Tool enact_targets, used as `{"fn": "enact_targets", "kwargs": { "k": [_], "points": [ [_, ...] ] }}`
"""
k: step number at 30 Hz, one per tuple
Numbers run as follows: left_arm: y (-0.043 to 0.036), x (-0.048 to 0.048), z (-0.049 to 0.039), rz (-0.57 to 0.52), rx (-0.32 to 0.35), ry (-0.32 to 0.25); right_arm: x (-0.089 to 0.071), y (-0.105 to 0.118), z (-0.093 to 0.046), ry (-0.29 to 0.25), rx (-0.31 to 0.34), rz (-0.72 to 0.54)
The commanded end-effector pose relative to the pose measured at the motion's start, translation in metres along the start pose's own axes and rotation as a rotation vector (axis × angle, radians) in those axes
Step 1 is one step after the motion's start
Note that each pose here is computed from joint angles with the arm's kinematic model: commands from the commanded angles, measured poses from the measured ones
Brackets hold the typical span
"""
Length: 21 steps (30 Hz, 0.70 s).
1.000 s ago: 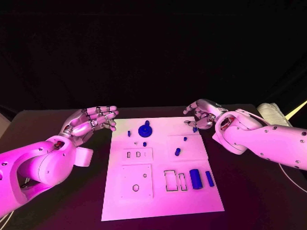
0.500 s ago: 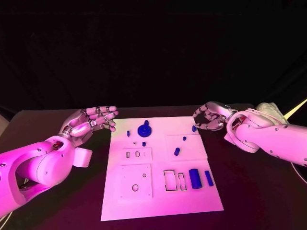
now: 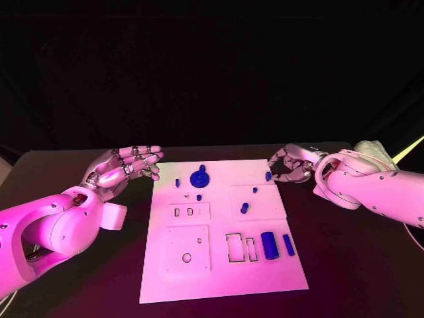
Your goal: Assemble the parts on the task board
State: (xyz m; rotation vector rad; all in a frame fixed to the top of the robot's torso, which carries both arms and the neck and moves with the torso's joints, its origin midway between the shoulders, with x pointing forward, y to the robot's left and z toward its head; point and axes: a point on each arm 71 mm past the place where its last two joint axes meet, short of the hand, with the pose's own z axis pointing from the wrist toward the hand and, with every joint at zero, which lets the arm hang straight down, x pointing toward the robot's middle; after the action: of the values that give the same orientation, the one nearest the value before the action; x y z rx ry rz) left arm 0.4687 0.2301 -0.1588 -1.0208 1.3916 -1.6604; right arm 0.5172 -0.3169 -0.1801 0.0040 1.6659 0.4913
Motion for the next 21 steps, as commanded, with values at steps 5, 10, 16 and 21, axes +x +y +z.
{"fn": "enact_targets", "kwargs": {
  "k": [5, 10, 16, 21],
  "points": [
    [-0.0008, 0.0021, 0.0002, -0.002, 0.007, 0.021, 0.0051, 0.0026, 0.0006, 0.049, -0.029, -0.012],
    [-0.0004, 0.0018, 0.0008, 0.001, 0.007, 0.019, 0.0082, 0.005, 0.0027, 0.05, -0.033, -0.01],
    [0.0002, 0.0019, 0.0017, 0.002, 0.005, 0.018, 0.0102, 0.0061, 0.0046, 0.039, -0.027, -0.009],
    [0.0005, 0.0017, 0.002, 0.003, 0.004, 0.015, 0.0113, 0.0071, 0.0063, 0.037, -0.022, -0.009]
  ]
}}
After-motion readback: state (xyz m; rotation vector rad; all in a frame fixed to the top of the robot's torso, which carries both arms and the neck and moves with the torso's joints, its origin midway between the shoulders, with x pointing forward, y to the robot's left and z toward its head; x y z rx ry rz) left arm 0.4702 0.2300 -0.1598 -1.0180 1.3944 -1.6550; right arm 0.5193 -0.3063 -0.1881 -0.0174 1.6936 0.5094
